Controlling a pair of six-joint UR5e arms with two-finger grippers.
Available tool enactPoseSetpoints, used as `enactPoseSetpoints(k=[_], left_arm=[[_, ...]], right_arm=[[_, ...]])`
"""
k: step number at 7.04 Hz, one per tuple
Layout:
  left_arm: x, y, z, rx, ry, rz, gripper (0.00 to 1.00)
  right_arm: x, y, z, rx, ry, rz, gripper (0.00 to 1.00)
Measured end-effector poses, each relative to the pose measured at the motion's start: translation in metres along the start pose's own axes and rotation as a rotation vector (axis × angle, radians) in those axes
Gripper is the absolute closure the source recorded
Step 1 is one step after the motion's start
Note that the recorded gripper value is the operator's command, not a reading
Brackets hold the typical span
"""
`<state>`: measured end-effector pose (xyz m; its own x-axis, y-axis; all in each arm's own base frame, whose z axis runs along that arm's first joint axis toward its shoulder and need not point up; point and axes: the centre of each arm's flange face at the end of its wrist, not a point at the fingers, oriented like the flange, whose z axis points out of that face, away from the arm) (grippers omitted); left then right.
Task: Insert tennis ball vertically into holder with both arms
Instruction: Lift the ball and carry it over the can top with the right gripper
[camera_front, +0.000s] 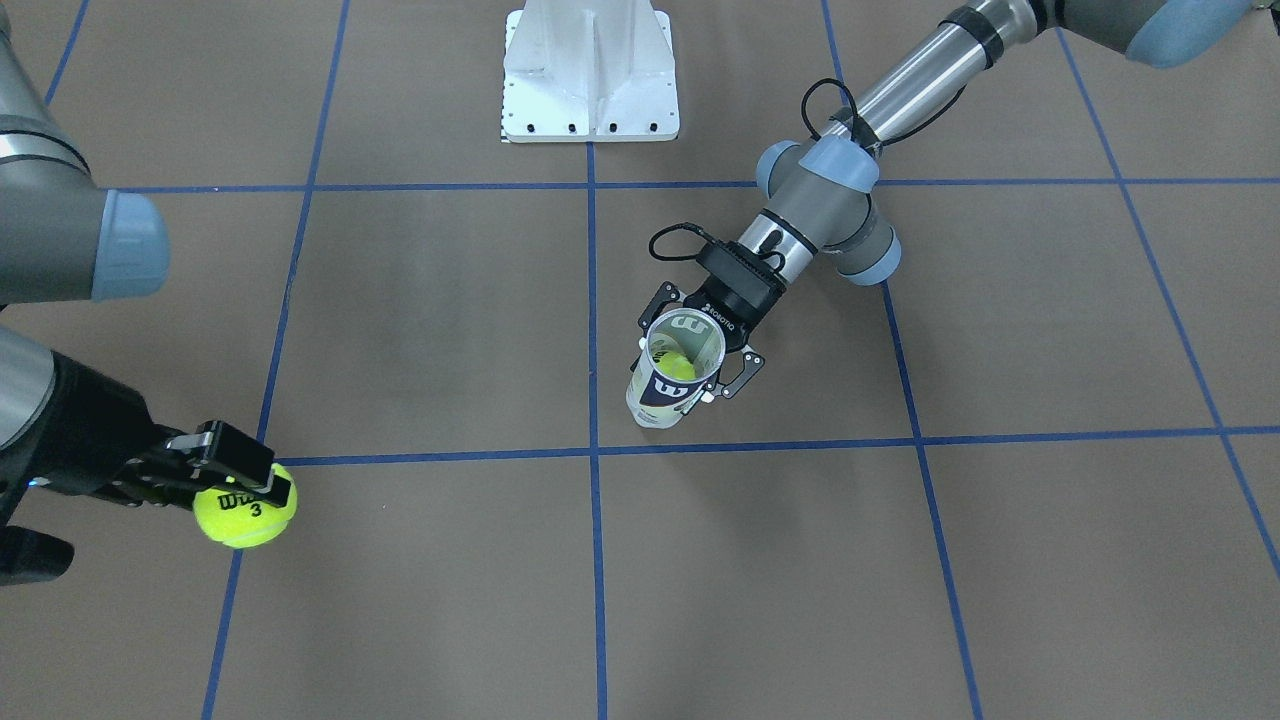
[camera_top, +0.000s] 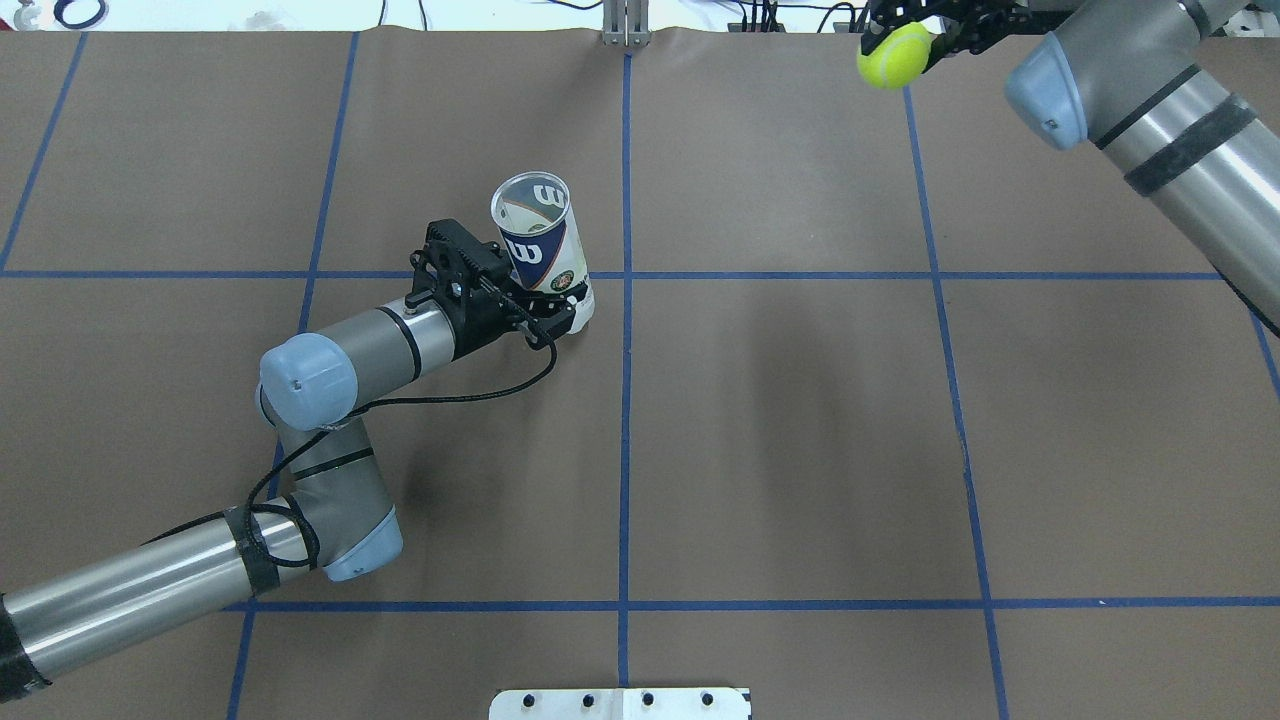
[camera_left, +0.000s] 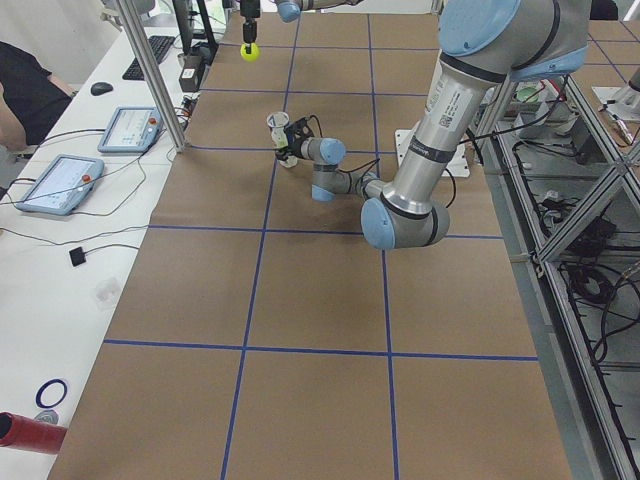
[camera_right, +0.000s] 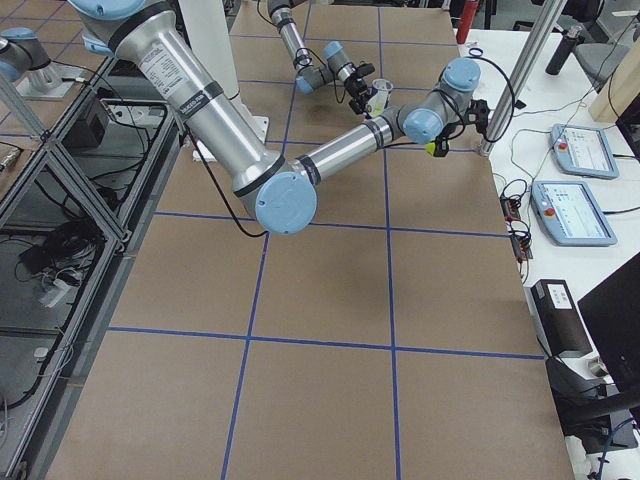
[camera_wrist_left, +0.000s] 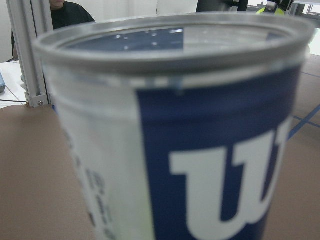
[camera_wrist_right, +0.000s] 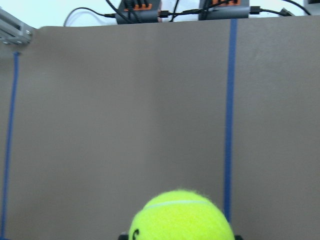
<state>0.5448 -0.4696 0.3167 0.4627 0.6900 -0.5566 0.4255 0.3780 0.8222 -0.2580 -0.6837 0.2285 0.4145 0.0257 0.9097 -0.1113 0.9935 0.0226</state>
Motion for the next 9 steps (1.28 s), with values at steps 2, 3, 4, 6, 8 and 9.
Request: enactPoseSetpoints(k=[2, 3, 4, 6, 8, 9], left_arm=[[0.002, -0.001, 0.001, 0.0, 0.002, 0.0, 0.23], [0.002, 0.0, 0.001, -0.001, 0.002, 0.0, 0.23], [0.003, 0.0, 0.001, -0.002, 0.002, 0.0, 0.23], [0.003, 0.0, 0.001, -0.002, 0.002, 0.018, 0.23], [0.003, 0.0, 0.001, -0.001, 0.003, 0.063, 0.23], [0.004, 0.0, 0.001, -0.001, 0.003, 0.07, 0.23]], right_arm=[[-0.124, 0.042, -0.004, -0.045, -0.048, 0.072, 1.0], [-0.189, 0.068, 0.005, -0.064, -0.044, 0.096, 1.0], [-0.24, 0.093, 0.02, -0.061, -0.022, 0.093, 1.0], [-0.293, 0.118, 0.046, -0.051, 0.013, 0.075, 1.0], [-0.306, 0.127, 0.062, -0.044, 0.033, 0.063, 1.0], [-0.308, 0.132, 0.073, -0.044, 0.047, 0.054, 1.0]])
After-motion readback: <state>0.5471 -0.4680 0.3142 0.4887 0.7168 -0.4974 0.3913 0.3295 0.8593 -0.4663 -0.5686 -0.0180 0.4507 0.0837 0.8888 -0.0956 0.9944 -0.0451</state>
